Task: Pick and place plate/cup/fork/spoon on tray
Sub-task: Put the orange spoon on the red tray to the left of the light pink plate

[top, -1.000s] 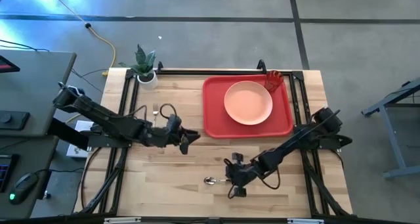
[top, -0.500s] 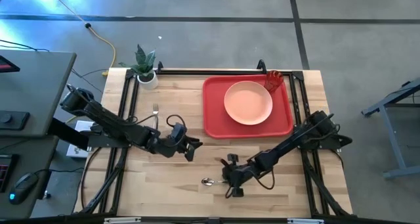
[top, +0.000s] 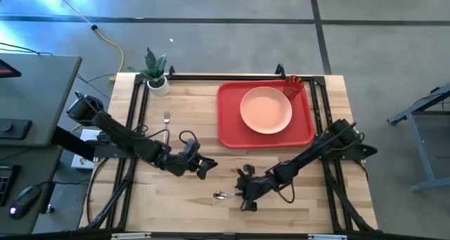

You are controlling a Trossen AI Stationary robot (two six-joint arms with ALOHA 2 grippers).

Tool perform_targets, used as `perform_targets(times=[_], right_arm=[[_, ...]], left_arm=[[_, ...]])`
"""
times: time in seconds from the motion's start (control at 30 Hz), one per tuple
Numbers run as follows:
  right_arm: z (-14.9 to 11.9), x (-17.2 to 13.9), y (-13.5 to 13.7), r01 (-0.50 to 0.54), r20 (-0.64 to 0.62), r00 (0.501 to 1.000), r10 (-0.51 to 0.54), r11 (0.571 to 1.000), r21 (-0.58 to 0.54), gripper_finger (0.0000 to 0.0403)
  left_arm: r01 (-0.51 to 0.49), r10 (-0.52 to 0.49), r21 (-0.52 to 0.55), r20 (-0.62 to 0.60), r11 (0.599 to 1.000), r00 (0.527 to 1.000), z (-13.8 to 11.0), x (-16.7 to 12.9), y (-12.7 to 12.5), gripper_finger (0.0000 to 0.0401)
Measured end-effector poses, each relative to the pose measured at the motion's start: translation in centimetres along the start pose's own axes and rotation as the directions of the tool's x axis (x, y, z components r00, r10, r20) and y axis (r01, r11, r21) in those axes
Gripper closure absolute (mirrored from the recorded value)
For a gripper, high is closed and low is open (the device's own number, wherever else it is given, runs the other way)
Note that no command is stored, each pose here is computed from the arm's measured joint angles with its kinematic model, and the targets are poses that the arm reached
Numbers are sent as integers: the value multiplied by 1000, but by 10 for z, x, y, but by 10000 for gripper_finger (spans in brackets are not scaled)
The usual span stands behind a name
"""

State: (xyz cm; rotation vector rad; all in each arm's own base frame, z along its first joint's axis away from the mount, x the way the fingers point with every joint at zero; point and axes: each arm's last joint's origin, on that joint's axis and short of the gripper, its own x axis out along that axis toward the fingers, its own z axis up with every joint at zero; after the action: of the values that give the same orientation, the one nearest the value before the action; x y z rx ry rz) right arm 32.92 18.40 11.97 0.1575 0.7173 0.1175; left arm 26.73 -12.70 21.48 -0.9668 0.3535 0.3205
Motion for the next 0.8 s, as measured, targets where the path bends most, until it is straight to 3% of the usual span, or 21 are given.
perform_targets(times=[0.1,0.37,0.63,0.8], right_arm=[[14,-4,5,-4,113,994,13,997,-80,277],[-14,16,0,17,-18,1000,-20,988,-152,277],[-27,24,0,82,-23,996,-87,985,-151,279],[-28,25,-4,93,-51,994,-100,988,-122,317]], left_arm=[[-1,1,13,25,1000,1000,-4,-3,-1,284],[-8,6,60,42,998,999,-12,-9,-3,284],[24,-28,-59,-67,998,997,-18,-11,-5,285],[-6,-4,-86,-115,996,993,-23,-16,-2,302]])
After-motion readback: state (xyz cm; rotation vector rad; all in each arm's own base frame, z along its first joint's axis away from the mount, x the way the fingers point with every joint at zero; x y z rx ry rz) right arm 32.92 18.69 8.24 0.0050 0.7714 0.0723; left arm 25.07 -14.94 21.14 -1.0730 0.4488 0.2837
